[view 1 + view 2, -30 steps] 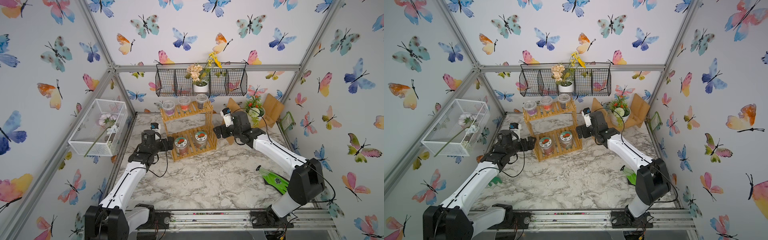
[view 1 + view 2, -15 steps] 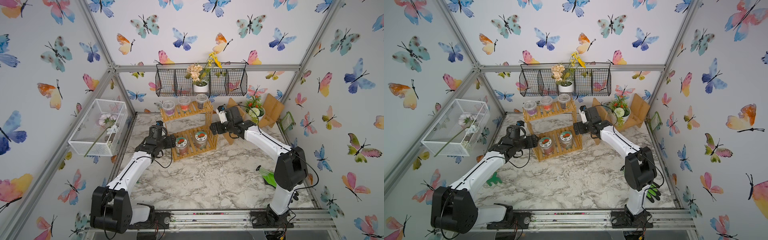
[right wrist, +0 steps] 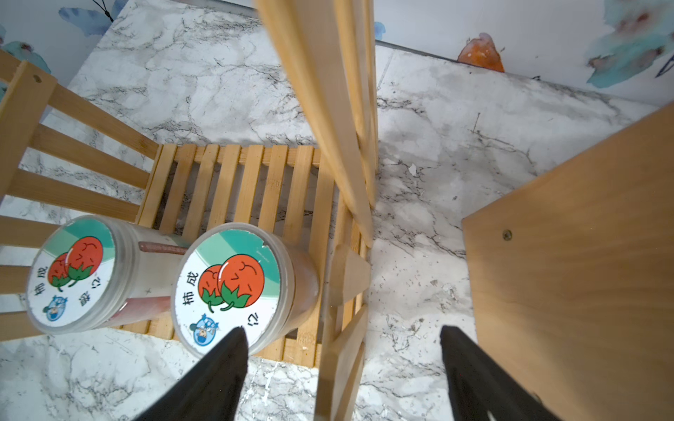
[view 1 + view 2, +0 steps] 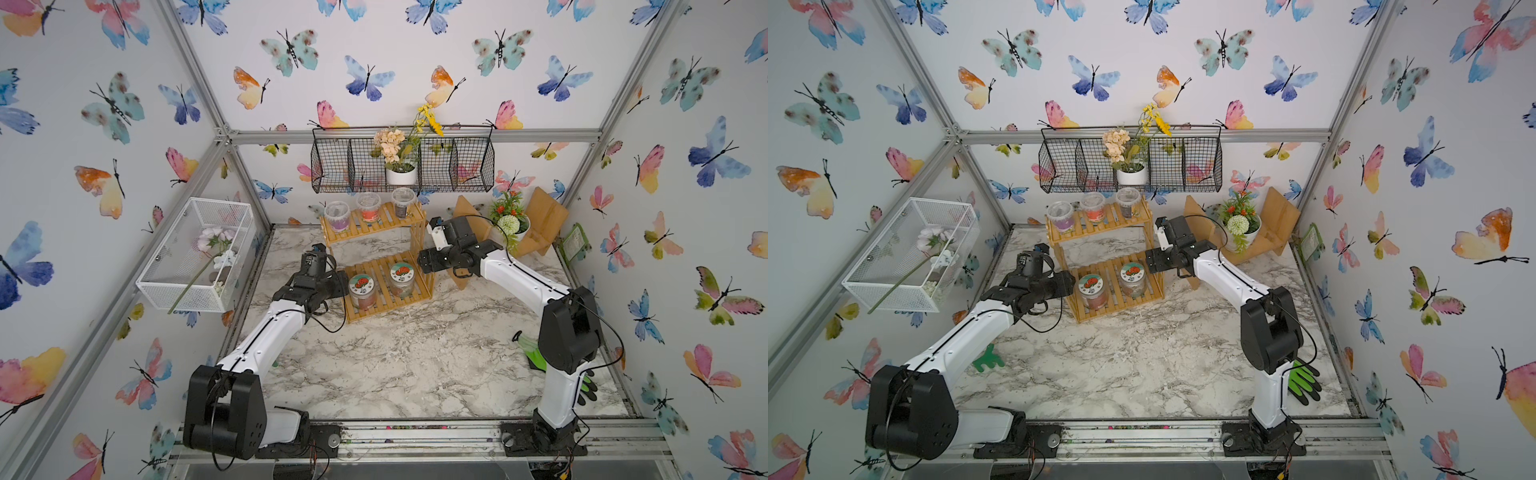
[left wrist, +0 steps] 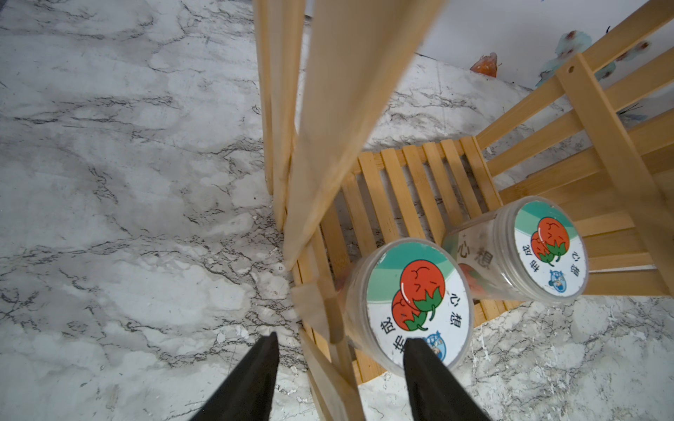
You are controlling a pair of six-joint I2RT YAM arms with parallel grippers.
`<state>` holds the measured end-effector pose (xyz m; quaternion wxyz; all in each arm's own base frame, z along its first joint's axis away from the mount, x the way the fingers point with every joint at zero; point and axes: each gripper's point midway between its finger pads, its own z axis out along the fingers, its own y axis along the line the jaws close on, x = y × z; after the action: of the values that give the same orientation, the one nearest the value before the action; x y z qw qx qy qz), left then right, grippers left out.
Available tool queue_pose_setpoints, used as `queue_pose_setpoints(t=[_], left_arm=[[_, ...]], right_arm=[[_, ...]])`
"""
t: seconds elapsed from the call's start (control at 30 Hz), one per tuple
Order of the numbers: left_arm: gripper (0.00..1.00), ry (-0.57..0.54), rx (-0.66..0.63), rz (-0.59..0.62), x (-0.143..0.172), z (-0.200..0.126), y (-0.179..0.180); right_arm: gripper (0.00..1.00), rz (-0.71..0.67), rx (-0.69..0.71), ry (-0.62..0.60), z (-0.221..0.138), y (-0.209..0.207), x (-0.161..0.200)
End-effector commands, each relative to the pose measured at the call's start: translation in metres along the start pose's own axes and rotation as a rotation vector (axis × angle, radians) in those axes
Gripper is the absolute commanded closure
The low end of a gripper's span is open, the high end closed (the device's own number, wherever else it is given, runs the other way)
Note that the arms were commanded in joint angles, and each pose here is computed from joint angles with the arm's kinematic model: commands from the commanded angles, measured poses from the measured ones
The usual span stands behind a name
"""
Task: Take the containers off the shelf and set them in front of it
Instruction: Adjust the shelf at the center of the board.
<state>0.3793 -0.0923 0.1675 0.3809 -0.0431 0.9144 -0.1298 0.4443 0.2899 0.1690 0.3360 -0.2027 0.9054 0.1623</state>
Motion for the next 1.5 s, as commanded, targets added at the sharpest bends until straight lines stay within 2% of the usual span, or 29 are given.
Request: queue_pose_setpoints(t=[0.0, 0.17, 0.37, 0.5, 0.7, 0.87, 1.07, 1.47], left_arm=[[0.42, 0.023, -0.043, -0.005, 0.009, 0.005, 0.008], [0.47, 0.040, -0.044, -0.009, 0.013, 0.010, 0.009], [0.52, 0.043, -0.039, -0.012, 0.013, 0.011, 0.008], [0.60, 0.047, -0.040, -0.007, 0.013, 0.011, 0.008], [0.65, 0.057, -0.045, -0.010, 0.018, 0.012, 0.010], [0.71, 0.064, -0.048, -0.012, 0.020, 0.012, 0.011], [0.78, 0.069, -0.052, -0.011, 0.022, 0.012, 0.011], [0.80, 0.079, -0.021, 0.005, 0.024, 0.015, -0.001]], right_arm=[[0.20, 0.009, -0.001, 0.016, 0.006, 0.004, 0.000], [0.28, 0.014, 0.005, 0.029, 0.012, 0.003, 0.004], [0.42, 0.019, 0.015, 0.036, 0.014, 0.003, 0.006], [0.50, 0.021, 0.023, 0.041, 0.015, 0.002, 0.009], [0.67, 0.026, 0.025, 0.045, 0.013, 0.002, 0.012], [0.74, 0.038, 0.032, 0.060, 0.011, 0.000, 0.021], [0.79, 0.049, 0.047, 0.063, 0.005, -0.003, 0.029], [0.84, 0.067, 0.129, 0.075, -0.013, -0.019, 0.052]])
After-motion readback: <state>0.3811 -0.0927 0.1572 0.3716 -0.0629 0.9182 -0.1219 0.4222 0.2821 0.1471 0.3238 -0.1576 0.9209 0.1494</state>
